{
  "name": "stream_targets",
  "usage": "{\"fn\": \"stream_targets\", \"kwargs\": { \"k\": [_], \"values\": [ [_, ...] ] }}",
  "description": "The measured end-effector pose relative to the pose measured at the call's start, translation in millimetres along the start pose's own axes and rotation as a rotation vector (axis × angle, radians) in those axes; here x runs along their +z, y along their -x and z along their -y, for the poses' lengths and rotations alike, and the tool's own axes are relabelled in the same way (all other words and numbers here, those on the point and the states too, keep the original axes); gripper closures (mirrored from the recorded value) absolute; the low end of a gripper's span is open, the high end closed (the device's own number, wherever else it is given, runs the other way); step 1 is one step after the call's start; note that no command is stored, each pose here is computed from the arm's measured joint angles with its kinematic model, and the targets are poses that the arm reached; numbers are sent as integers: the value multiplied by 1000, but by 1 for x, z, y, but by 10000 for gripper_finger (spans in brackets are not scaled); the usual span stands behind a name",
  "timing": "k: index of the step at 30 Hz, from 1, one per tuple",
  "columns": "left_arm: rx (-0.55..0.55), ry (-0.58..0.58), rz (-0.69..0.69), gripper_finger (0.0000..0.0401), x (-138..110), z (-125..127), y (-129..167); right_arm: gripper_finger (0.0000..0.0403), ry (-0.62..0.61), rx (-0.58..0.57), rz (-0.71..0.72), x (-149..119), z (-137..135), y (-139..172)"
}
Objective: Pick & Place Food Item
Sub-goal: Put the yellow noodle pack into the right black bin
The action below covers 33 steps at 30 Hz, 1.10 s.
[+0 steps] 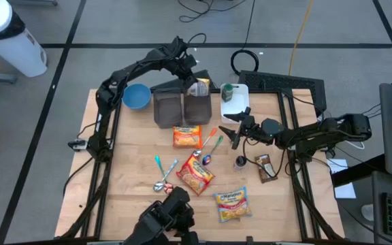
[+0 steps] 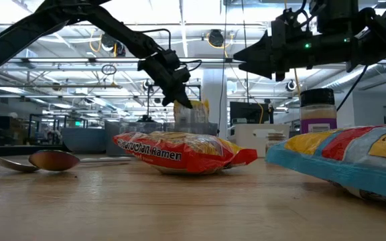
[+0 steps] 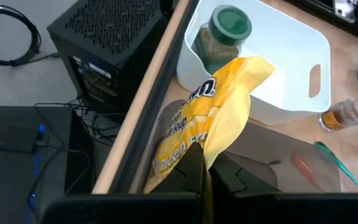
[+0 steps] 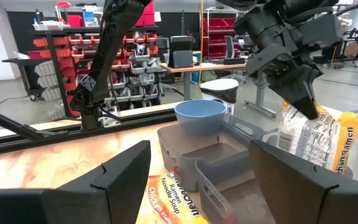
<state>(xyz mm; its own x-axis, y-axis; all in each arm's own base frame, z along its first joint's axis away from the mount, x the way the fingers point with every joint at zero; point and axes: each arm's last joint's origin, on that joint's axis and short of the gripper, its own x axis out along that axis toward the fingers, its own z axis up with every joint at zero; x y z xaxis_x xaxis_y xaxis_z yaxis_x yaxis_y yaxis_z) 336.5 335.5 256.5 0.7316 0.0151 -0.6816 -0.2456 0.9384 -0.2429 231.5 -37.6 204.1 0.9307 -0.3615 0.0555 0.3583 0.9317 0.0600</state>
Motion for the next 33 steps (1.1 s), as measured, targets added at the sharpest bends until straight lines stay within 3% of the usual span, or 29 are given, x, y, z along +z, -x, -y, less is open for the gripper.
{"fn": "stream_targets", "kwargs": {
  "k": [14, 33],
  "values": [
    [7, -3, -13, 401, -1, 0, 0, 138, 6, -10, 1, 0, 3, -1],
    [-7, 23, -61, 400, -16, -13, -26, 138, 7, -17, -5, 0, 4, -1]
  ]
}}
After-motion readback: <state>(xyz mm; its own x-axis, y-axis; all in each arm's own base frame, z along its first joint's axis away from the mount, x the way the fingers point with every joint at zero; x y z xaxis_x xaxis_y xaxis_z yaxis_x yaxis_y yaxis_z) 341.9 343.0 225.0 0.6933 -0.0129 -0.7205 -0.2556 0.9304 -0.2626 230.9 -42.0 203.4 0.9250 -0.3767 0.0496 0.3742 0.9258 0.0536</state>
